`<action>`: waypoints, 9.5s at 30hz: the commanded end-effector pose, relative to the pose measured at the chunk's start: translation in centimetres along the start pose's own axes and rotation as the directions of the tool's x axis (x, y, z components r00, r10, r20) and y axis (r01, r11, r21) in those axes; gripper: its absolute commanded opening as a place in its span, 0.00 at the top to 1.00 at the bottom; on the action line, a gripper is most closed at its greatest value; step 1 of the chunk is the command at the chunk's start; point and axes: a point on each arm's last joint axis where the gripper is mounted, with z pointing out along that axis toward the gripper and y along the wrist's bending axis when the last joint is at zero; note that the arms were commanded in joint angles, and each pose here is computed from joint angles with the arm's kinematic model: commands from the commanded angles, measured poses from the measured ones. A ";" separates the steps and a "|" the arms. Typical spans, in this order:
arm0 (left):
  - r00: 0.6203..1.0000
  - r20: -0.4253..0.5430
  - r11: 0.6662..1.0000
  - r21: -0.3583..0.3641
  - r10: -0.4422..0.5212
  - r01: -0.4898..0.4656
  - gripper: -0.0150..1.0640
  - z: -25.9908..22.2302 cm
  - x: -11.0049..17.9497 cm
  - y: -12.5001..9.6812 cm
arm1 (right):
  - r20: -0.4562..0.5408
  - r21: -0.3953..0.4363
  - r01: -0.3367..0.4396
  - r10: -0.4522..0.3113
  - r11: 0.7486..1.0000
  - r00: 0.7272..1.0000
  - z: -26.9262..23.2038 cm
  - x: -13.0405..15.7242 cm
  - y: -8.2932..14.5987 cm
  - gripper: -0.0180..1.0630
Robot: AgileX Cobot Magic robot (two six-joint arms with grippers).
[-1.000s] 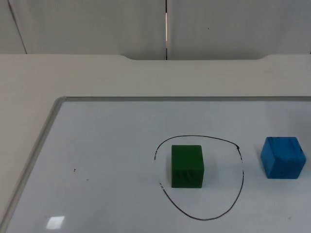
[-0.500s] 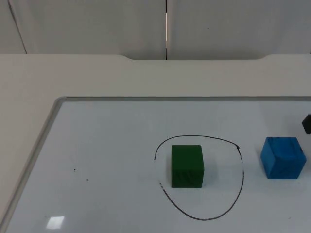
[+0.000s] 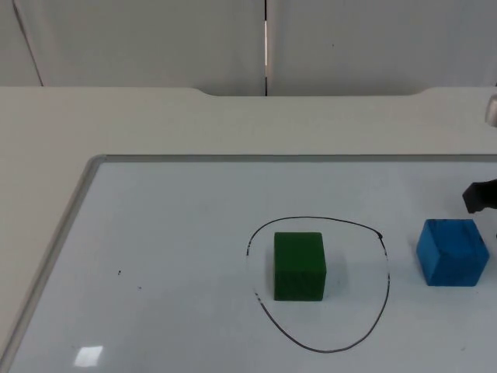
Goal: Push the two cubes into the marked area.
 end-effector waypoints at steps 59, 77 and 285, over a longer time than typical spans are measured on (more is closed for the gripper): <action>1.000 -0.009 1.000 -0.004 -0.001 0.001 0.99 0.3 0.3 0.0 | 0.080 -0.036 0.010 -0.007 0.999 0.997 3.8 0.1 2.4 0.98; 1.000 -0.009 1.000 -0.004 -0.001 0.001 0.99 0.3 0.3 0.0 | 0.092 -0.062 0.041 -0.035 0.997 0.995 3.8 0.5 4.4 0.98; 1.000 -0.028 0.999 -0.031 0.014 -0.015 0.01 0.5 0.6 0.3 | 0.686 -0.100 0.421 -0.244 0.902 0.685 -23.7 24.0 -4.5 0.01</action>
